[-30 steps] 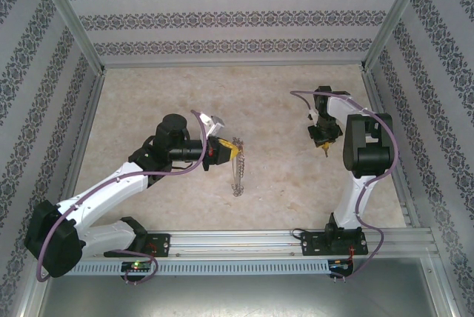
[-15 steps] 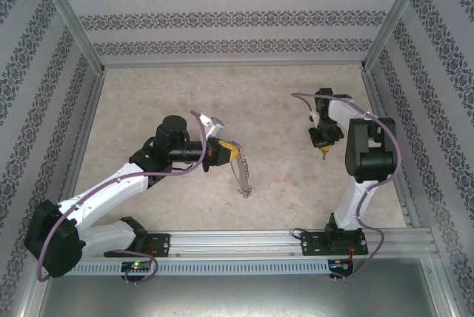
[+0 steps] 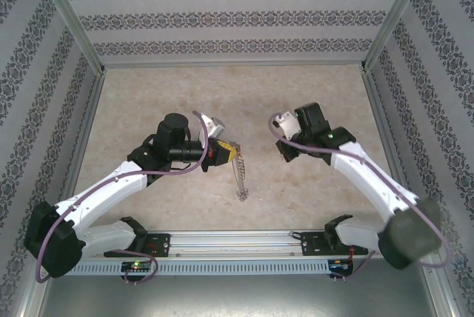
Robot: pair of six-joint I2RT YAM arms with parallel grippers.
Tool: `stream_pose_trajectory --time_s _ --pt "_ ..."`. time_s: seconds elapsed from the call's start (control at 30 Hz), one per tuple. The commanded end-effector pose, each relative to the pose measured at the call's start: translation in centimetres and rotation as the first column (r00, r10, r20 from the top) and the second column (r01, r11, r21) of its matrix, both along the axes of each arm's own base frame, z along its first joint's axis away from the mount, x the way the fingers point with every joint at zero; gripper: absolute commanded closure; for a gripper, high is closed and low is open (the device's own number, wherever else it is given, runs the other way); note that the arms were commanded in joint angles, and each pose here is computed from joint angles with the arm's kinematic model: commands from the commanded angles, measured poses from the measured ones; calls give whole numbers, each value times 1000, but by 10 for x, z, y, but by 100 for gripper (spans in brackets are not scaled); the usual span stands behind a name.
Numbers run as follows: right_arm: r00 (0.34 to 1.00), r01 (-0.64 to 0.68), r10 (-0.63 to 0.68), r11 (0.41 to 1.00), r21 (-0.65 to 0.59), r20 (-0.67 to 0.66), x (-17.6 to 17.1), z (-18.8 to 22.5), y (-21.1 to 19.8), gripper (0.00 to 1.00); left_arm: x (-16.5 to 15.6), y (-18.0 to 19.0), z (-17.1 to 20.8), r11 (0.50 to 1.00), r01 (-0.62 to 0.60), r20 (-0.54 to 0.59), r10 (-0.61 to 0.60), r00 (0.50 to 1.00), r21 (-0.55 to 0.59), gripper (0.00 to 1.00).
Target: Put the keys on the keyring
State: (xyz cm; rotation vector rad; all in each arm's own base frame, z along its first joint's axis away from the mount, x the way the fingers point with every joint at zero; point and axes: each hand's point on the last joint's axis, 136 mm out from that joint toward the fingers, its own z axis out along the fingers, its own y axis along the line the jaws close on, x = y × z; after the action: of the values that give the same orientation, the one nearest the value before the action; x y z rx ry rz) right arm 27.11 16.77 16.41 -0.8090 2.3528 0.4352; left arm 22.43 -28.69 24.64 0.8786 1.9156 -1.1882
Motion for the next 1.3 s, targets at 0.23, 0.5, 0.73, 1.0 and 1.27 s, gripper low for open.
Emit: stream_pose_trajectory --time_s 0.23,0.5,0.73,1.0,1.27 --pt "958 103 -79 992 73 -275 -7 -54 27 100 1 18 17 995 -64 91 57 994 78 100" --pt "915 99 -155 981 -165 -373 -19 -104 39 100 -7 31 4 989 -104 75 97 992 100 100" --pt "899 84 -185 963 -257 -398 -19 -128 49 93 -7 32 1 990 -110 71 104 992 89 100" --pt "908 91 -194 956 -279 -370 -16 -124 51 70 -11 37 7 990 -126 90 120 989 70 100" --pt "931 -18 -81 964 -266 -355 -28 -118 74 65 -14 41 2 987 -144 71 139 988 74 100"
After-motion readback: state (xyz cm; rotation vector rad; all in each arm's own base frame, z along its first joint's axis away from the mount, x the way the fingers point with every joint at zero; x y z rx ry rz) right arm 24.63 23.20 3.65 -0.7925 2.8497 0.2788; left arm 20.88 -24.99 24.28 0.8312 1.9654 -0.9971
